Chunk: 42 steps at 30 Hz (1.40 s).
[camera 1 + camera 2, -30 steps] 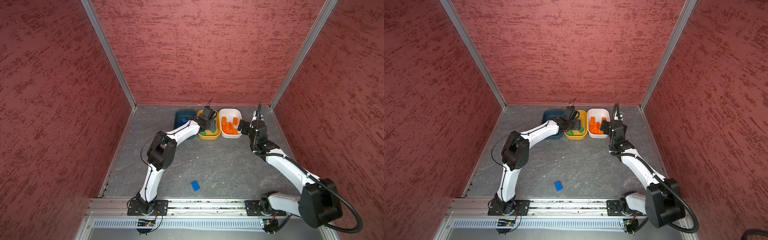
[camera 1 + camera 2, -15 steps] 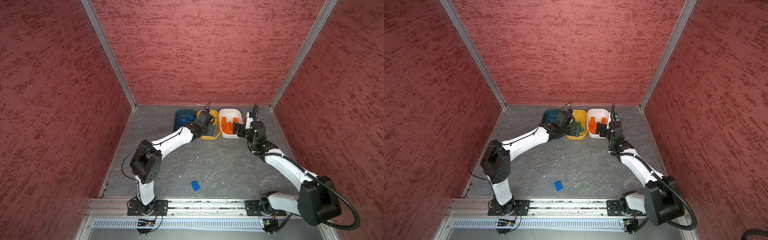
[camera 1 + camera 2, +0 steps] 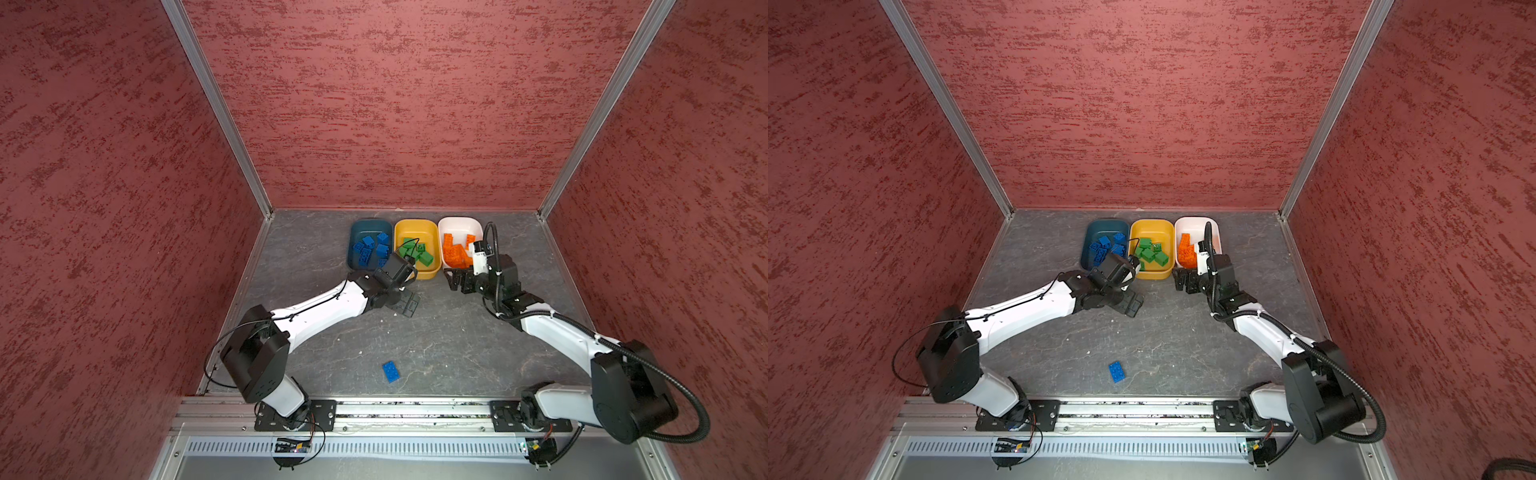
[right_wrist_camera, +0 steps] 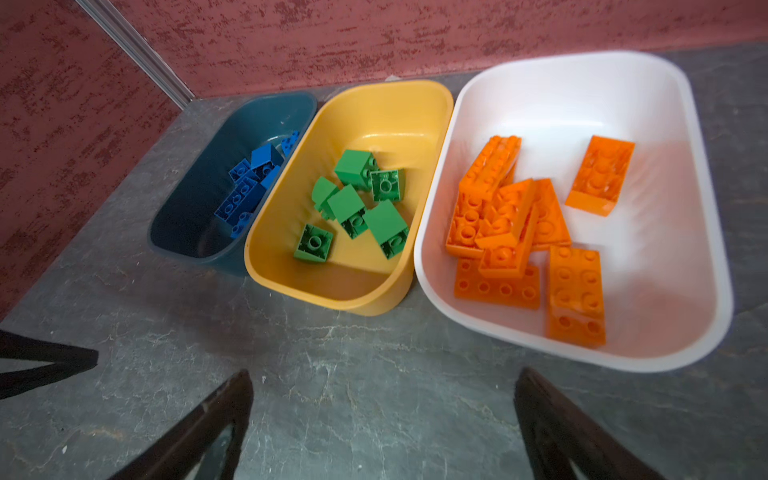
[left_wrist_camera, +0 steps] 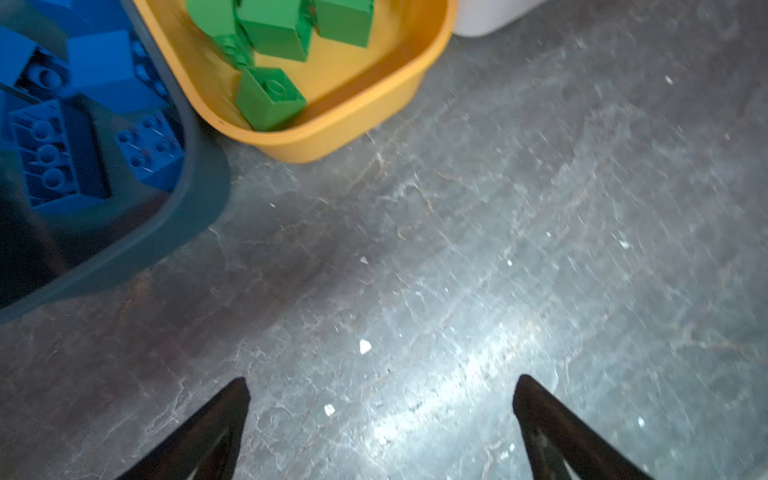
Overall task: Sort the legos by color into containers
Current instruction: 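Move the left gripper down to the last blue brick and grasp it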
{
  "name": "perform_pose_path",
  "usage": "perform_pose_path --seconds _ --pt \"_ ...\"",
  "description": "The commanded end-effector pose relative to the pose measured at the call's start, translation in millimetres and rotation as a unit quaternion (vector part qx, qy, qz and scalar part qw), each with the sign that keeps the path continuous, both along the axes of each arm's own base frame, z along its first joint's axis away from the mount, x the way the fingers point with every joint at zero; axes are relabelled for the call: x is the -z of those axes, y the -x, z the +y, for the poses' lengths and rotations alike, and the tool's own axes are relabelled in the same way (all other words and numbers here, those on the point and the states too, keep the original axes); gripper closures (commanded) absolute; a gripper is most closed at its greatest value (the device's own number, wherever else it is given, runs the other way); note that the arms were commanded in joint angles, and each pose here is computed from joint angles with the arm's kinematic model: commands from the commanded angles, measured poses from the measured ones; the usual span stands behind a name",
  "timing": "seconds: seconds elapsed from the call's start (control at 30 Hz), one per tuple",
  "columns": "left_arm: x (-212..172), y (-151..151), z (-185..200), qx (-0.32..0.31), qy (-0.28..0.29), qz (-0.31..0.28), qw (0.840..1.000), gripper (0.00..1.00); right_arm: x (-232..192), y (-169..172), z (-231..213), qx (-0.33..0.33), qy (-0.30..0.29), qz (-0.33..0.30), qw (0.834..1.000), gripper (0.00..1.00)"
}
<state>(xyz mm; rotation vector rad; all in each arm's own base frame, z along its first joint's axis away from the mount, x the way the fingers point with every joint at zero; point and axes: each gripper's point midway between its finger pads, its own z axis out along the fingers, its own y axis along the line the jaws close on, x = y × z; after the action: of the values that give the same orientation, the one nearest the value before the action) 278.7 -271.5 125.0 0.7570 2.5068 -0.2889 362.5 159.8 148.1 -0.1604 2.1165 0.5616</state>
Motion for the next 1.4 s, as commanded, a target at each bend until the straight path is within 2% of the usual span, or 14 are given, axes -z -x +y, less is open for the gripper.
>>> perform_pose_path --seconds 0.0,0.17,0.3,0.37,0.5,0.63,0.8,1.07,1.23,1.37 --pt "-2 32 -4 0.067 0.009 0.026 0.997 0.0 -5 9 4 -0.008 -0.025 0.005 1.0 0.01" --pt "10 61 -1 0.113 -0.03 0.043 0.992 0.01 3 18 -15 0.044 -0.022 0.015 0.999 0.01" --pt "22 99 -1 0.197 -0.088 0.036 0.976 0.01 11 23 -39 0.11 -0.006 0.028 0.993 0.01" --pt "29 109 6 0.208 -0.125 0.039 0.969 0.01 14 26 -49 0.132 0.003 0.032 0.991 0.01" --pt "45 134 15 0.24 -0.176 0.062 0.953 0.01 17 31 -56 0.149 0.0 0.027 0.988 0.01" --pt "52 154 7 0.27 -0.178 0.103 0.941 0.01 17 29 -55 0.149 0.0 0.025 0.989 0.01" --pt "70 168 7 0.278 -0.207 0.159 0.924 0.0 18 25 -54 0.149 0.003 0.027 0.988 0.01" --pt "95 168 15 0.262 -0.264 0.195 0.907 0.0 22 27 -56 0.15 0.009 0.028 0.988 0.01" --pt "104 169 16 0.266 -0.276 0.205 0.901 0.04 20 26 -57 0.152 0.014 0.026 0.988 0.01" --pt "111 168 20 0.268 -0.292 0.204 0.895 0.12 21 27 -57 0.153 0.012 0.029 0.988 0.01"
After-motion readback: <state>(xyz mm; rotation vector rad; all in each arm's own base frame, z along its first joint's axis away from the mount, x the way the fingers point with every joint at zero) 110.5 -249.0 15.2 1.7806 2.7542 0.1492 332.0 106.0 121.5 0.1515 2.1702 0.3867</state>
